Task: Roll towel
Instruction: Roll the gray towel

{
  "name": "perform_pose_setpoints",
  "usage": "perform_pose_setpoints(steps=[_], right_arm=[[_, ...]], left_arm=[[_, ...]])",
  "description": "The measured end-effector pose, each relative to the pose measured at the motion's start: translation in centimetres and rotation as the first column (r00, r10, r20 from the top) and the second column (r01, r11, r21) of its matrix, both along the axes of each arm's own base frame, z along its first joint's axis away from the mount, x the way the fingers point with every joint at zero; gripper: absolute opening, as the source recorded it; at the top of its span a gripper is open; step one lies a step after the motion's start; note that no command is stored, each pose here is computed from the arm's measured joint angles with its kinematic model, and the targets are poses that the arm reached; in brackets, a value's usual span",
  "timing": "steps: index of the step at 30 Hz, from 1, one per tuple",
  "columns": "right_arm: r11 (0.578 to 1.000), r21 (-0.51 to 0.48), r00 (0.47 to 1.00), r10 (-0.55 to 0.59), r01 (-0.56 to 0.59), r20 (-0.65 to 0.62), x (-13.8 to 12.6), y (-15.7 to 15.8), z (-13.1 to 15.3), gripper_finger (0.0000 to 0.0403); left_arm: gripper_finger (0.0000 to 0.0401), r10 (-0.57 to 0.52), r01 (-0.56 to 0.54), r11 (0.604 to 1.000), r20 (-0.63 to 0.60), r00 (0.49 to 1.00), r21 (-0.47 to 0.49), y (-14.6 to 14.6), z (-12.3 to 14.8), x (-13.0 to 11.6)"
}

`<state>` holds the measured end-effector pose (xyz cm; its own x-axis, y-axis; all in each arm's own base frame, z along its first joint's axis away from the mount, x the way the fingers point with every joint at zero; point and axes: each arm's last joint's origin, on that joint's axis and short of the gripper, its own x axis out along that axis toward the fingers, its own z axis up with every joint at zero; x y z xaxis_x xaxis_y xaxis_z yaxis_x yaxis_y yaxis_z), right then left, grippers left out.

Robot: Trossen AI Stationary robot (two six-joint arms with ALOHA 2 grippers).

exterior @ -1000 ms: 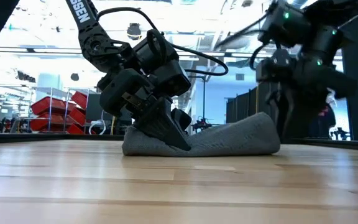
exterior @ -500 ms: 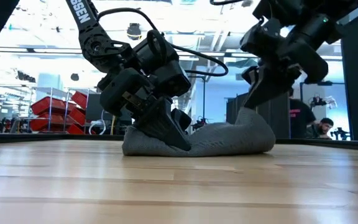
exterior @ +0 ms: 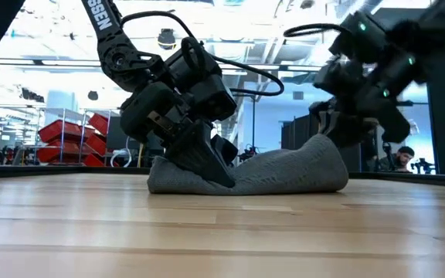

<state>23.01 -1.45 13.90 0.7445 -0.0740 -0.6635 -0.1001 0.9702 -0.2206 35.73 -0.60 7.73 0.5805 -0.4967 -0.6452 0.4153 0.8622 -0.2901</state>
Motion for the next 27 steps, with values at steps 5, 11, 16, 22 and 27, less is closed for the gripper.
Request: perform_pose_setpoints(steps=[5,11,16,22,27], right_arm=[[0.994,0.101,0.979,0.018,-0.039,0.204,-1.8,-0.1,-2.2,0.0],[0.989,0.142,0.98,0.018,-0.047,0.201,-1.1,0.5,-4.7,0.0],[0.975,0.203,0.979,0.048,-0.088,0.198,-0.6,2.1,-6.1,0.0],[0.953,0.289,0.981,0.042,-0.097,0.191,-0.7,3.5,-6.1,0.0],[0.926,0.375,0.988,-0.006,-0.053,0.156,-0.8,3.8,-6.2,0.0]], left_arm=[[0.0,0.028,-0.028,0.999,-0.01,1.0,-0.025,0.0,0.0,0.1],[0.0,0.069,-0.07,0.996,-0.02,0.997,-0.06,0.3,0.1,0.2],[0.0,0.094,-0.096,0.992,-0.037,0.995,-0.076,0.3,0.1,0.2],[0.0,0.109,-0.112,0.99,-0.042,0.993,-0.084,0.5,0.1,0.2],[0.0,0.12,-0.125,0.988,-0.048,0.992,-0.095,0.7,0.1,0.3]])
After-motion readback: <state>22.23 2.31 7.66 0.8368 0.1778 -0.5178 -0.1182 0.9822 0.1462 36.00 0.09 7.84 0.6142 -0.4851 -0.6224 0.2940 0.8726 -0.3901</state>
